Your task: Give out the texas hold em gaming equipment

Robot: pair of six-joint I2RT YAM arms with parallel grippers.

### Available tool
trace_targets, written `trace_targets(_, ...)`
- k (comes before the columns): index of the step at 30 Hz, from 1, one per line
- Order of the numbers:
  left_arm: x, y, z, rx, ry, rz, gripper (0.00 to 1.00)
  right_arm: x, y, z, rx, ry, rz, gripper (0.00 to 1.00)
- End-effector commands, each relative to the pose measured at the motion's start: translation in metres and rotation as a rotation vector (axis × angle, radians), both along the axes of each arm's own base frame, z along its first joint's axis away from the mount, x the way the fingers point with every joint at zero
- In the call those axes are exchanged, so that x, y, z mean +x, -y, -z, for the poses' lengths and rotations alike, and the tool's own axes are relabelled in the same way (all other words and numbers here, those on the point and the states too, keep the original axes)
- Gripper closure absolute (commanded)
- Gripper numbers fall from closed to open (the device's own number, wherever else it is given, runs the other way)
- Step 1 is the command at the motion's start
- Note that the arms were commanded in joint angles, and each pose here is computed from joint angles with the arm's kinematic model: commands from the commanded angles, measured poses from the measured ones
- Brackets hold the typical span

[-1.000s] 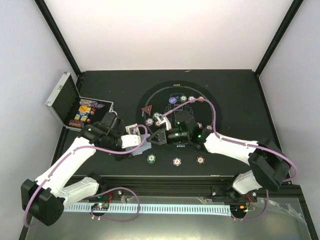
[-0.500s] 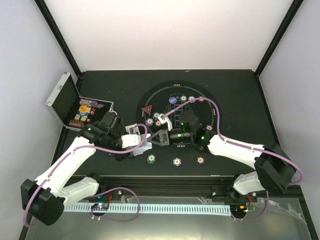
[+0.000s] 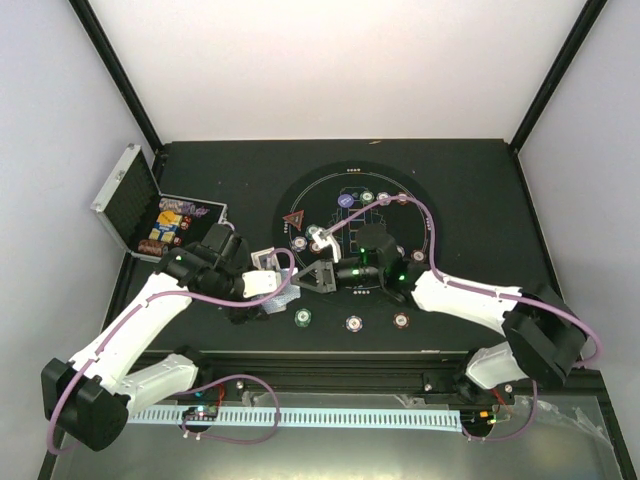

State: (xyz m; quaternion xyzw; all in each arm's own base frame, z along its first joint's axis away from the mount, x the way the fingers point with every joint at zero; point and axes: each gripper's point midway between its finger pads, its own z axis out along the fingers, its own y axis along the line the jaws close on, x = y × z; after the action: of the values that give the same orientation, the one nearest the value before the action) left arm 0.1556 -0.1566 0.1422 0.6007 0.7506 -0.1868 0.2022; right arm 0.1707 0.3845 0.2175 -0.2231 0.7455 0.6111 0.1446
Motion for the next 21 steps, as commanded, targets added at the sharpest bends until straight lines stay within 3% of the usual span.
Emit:
trace_targets(1, 0.007, 0.011, -0.02, -0.062, 0.025, 0.005, 0.98, -0.007, -0.013, 0.002, 0.009, -0.002, -0.017, 0.99)
trace_targets(13, 0.009, 0.007, -0.016, -0.047, 0.041, -0.008, 0.98, 0.003, -0.006, 0.021, -0.064, -0.015, 0.097, 0.99)
trace_targets(21, 0.012, 0.008, -0.016, -0.048, 0.042, -0.019, 0.98, 0.01, 0.0, 0.016, -0.024, -0.034, 0.172, 0.99)
